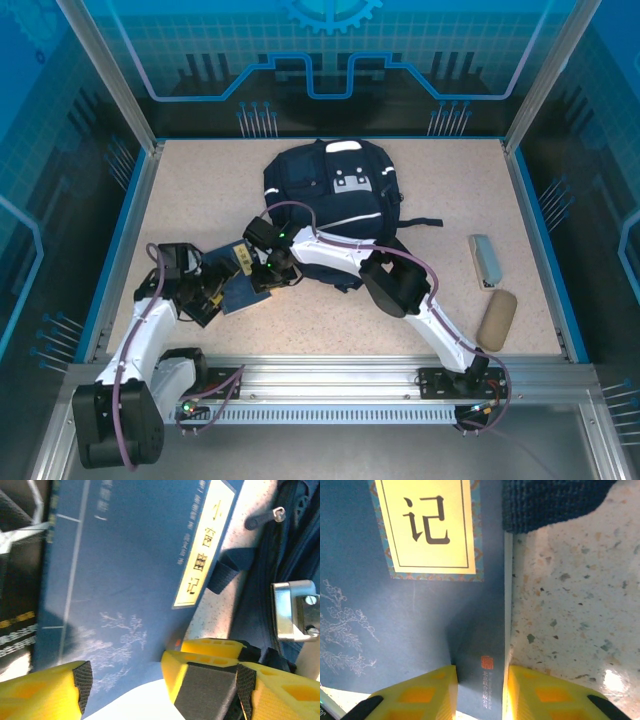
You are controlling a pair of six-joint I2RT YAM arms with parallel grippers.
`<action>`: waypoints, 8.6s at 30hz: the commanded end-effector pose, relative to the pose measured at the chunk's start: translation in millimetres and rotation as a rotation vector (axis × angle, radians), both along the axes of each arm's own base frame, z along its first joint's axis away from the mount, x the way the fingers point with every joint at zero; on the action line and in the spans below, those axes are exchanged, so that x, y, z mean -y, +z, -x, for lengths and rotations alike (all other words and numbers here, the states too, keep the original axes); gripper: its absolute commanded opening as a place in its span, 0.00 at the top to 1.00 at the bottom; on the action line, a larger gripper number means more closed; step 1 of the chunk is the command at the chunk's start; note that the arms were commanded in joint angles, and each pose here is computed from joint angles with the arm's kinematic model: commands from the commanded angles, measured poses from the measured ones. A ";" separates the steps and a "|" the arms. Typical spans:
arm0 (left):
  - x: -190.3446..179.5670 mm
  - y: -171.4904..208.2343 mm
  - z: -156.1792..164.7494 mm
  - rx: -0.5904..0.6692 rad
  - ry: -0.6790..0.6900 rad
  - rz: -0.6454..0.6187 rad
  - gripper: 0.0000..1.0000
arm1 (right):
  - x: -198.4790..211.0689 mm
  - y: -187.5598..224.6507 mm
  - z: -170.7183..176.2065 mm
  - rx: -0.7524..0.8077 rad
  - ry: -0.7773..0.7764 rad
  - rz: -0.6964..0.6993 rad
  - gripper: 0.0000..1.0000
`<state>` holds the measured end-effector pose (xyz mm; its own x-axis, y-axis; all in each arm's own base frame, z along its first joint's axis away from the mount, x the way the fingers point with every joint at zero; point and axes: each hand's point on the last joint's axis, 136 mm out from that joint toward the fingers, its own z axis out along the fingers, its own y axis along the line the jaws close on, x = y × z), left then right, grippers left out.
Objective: Pack books, pencil case, and school supplies into a backpack
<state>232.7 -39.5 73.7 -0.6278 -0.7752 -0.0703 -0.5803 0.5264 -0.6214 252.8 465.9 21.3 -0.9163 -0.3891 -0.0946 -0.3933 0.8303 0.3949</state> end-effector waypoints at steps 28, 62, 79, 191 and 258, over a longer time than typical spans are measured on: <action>11.5 -12.8 12.7 -0.135 -0.036 0.073 0.23 | 36.4 -42.7 -0.8 -0.107 -0.111 0.146 0.73; 32.9 0.7 -0.8 -0.025 -0.100 0.117 0.32 | 42.0 -45.6 1.7 -0.137 -0.129 0.149 0.75; 23.1 8.7 -14.3 -0.018 -0.112 0.041 0.83 | 51.8 -42.1 -4.7 -0.126 -0.111 0.174 0.73; 206.0 115.9 -82.6 0.392 -0.821 -0.312 0.07 | 341.3 227.3 -48.6 0.357 -0.803 -0.288 0.96; 249.5 212.5 -191.2 0.663 -0.875 -0.988 1.00 | 367.0 231.9 19.0 0.210 -0.991 -0.420 0.94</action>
<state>410.1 -282.7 215.5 -0.6051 0.5163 -0.6061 0.4705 0.8460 0.2509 241.9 89.8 247.3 -0.7349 0.6278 -0.2566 0.2902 0.6331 0.7176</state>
